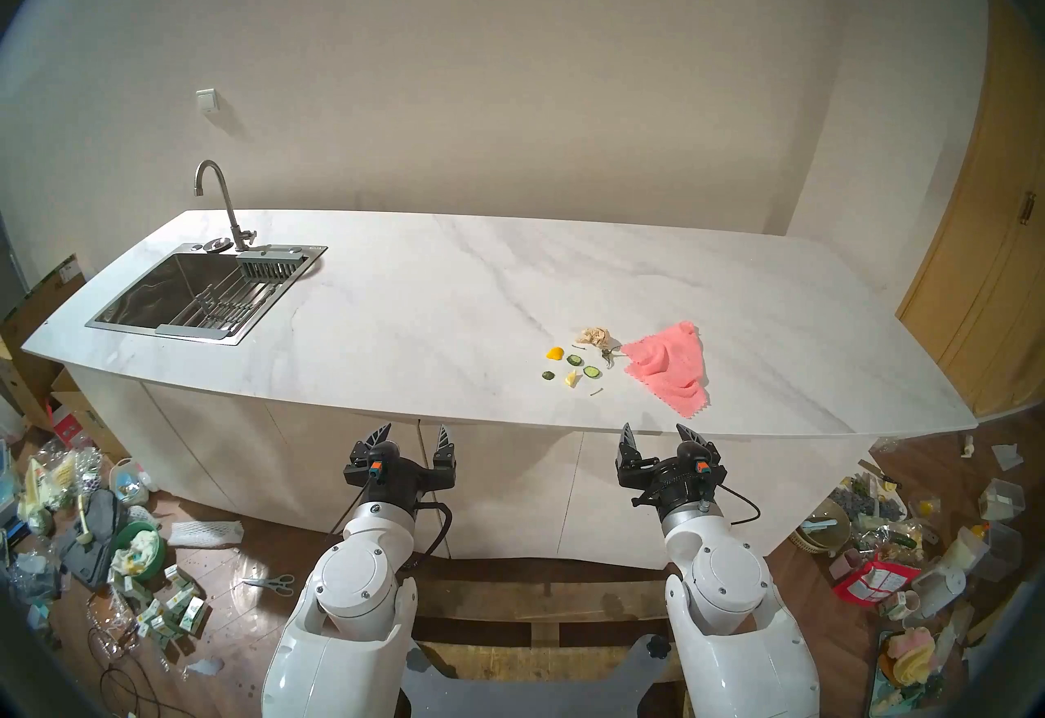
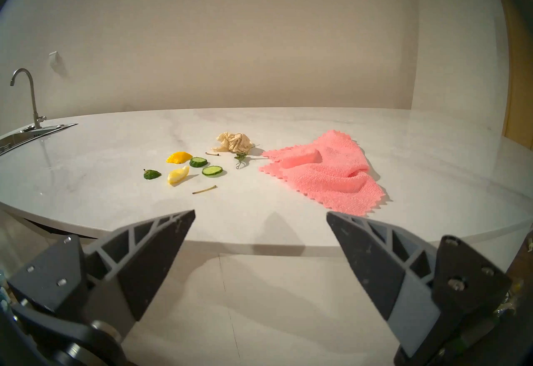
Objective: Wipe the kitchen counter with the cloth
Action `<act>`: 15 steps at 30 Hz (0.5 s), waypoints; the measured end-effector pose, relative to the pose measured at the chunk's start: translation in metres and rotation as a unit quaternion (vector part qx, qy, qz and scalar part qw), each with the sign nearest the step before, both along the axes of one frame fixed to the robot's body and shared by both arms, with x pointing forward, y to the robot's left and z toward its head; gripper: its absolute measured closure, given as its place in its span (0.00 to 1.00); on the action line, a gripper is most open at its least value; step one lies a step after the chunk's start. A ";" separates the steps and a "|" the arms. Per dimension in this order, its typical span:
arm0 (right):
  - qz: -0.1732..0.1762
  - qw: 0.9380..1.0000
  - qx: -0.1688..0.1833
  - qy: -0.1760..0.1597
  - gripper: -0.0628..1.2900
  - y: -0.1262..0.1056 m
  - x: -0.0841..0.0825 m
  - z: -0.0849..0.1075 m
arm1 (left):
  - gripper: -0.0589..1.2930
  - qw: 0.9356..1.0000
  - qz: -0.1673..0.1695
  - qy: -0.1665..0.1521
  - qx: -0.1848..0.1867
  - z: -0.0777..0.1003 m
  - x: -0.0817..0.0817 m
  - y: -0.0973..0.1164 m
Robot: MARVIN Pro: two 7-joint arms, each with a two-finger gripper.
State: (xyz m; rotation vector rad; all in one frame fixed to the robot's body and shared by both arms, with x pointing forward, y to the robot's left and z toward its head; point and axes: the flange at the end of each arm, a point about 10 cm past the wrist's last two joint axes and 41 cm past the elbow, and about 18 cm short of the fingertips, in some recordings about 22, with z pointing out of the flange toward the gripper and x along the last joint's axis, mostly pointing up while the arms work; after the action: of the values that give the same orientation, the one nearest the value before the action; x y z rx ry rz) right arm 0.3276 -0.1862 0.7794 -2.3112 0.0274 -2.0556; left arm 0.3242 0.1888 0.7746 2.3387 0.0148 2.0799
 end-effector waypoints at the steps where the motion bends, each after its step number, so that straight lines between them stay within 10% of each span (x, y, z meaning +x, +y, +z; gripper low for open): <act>1: 0.001 1.000 0.002 0.000 0.04 0.000 0.001 0.001 | 0.03 1.000 0.000 0.000 0.000 0.000 0.000 0.000; 15: 0.001 1.000 -0.004 -0.018 0.04 -0.004 0.044 0.047 | 0.03 1.000 0.001 0.003 0.000 -0.002 0.000 0.000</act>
State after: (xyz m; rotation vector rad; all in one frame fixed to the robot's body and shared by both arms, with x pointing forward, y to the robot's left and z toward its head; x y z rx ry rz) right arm 0.3717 -0.1900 0.8260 -2.2773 0.0169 -2.1001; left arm 0.3239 0.1890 0.7725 2.3453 0.0167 2.0753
